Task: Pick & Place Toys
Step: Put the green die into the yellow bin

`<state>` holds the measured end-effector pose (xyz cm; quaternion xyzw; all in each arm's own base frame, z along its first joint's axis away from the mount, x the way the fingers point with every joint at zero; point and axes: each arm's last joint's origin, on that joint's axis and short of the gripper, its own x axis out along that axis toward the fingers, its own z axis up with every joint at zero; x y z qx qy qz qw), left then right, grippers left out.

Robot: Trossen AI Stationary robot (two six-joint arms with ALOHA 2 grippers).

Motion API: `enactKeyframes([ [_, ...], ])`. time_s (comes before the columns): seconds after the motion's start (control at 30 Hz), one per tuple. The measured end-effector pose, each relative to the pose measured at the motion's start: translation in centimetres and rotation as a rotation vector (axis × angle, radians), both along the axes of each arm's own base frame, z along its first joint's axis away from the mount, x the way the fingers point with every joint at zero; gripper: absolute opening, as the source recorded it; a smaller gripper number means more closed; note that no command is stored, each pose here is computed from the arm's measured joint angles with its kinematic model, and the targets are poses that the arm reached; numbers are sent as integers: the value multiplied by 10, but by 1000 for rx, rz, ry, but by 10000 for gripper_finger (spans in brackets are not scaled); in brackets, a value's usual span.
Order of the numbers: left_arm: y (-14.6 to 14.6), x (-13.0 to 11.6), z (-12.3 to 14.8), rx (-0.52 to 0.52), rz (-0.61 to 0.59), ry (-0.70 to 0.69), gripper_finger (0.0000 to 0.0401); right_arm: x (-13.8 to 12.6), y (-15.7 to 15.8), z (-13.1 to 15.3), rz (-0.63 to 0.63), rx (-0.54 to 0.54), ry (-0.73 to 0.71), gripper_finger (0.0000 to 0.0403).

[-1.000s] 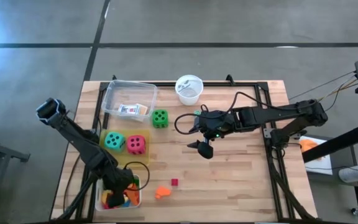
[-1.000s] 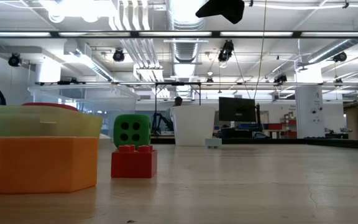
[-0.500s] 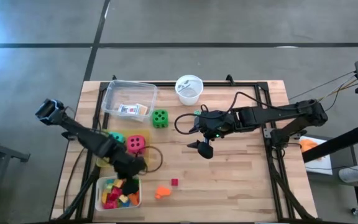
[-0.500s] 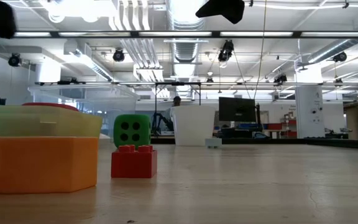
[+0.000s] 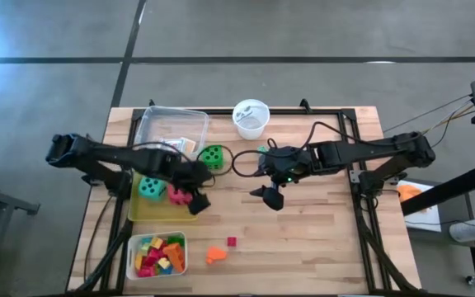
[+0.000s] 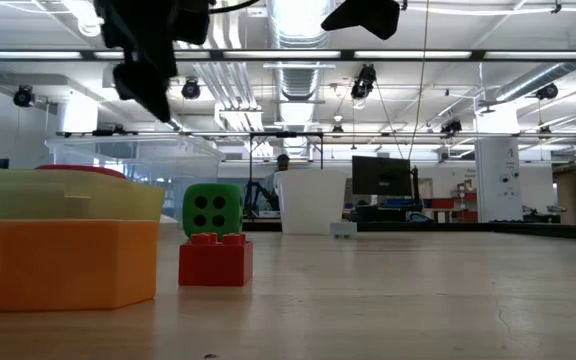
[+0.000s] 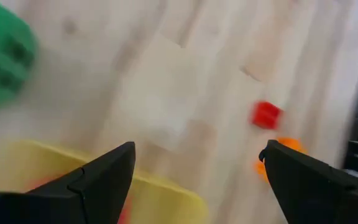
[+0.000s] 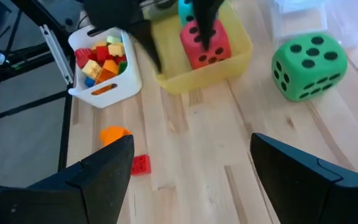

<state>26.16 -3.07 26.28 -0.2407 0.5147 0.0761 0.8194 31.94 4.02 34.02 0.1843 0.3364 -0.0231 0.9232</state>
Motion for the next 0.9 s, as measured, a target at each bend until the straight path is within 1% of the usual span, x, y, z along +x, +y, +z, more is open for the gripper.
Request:
enactKeyframes([
  [0.1,15,4,0,107,-45,-11,342,-3,0,1,-13,13,15,317],
  [0.2,25,9,-2,206,-104,18,342,-8,-1,6,-23,29,-1,317],
  [0.3,32,18,-4,271,-143,37,342,-16,-2,16,-45,40,-32,317],
  [0.47,48,35,-8,363,-144,77,342,-34,-5,28,-95,32,-44,317],
  [0.57,61,42,-16,410,-140,142,342,-45,-7,38,-102,39,-76,317],
  [0.67,71,50,-26,458,-172,197,342,-53,-8,44,-110,54,-95,317],
  [0.83,73,63,-46,603,-256,340,342,-62,-10,48,-131,64,-97,317],
  [0.9,73,69,-52,626,-275,381,342,-64,-10,48,-143,56,-91,317],
])
